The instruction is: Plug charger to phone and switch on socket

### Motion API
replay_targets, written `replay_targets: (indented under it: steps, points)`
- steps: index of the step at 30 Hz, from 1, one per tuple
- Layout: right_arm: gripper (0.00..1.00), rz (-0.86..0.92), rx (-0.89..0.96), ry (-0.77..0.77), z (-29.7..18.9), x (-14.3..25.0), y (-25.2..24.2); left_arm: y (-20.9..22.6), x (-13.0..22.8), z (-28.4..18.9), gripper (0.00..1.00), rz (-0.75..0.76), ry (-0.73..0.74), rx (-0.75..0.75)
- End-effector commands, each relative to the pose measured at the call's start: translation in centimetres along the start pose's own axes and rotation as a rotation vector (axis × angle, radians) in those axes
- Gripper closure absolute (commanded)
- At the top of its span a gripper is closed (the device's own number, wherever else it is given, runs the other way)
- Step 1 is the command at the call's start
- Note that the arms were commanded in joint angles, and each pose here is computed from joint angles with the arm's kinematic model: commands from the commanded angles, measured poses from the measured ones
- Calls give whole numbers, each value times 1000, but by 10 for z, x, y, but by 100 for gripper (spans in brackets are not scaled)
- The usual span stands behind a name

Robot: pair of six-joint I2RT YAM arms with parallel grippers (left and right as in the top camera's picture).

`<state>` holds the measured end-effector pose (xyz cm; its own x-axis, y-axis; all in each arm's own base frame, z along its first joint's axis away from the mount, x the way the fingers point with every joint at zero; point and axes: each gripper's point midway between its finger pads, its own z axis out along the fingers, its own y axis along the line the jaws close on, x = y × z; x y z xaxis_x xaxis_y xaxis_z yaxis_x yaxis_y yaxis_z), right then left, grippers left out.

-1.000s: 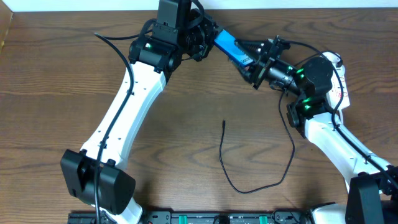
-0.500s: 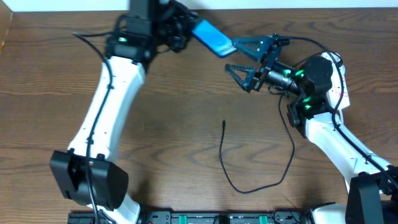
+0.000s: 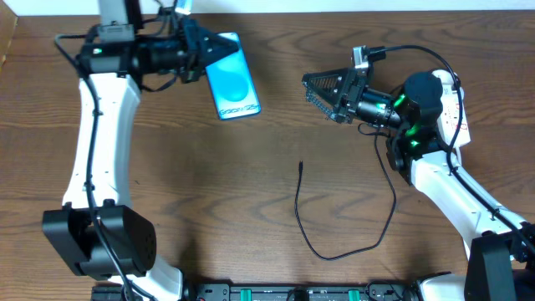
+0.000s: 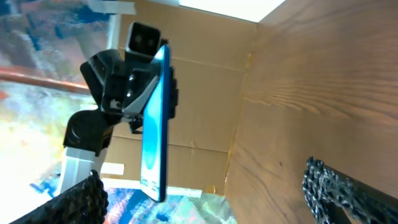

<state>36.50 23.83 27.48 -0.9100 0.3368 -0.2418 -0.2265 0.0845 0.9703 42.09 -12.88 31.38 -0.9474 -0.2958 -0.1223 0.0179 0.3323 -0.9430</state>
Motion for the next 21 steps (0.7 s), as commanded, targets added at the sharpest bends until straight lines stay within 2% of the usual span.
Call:
replay_targets:
  steps: [1, 5, 10, 17, 21]
  points:
    - [1, -20, 39, -58, 2, -9, -1, -6, 2, -22, 93, 90, 5, 67]
    - [1, 20, 126, -115, 0, -18, -20, 4, -2, -34, 93, 86, -22, 42]
    - [1, 22, 323, -147, -1, -20, -52, 27, -8, -42, 93, 54, -70, -64]
    - [1, -65, 685, -119, -12, -1, -90, 31, -9, -43, 93, 60, -78, -90]
    - [1, -120, 855, -63, -20, 23, -109, 32, -9, -43, 93, 59, -78, -91]
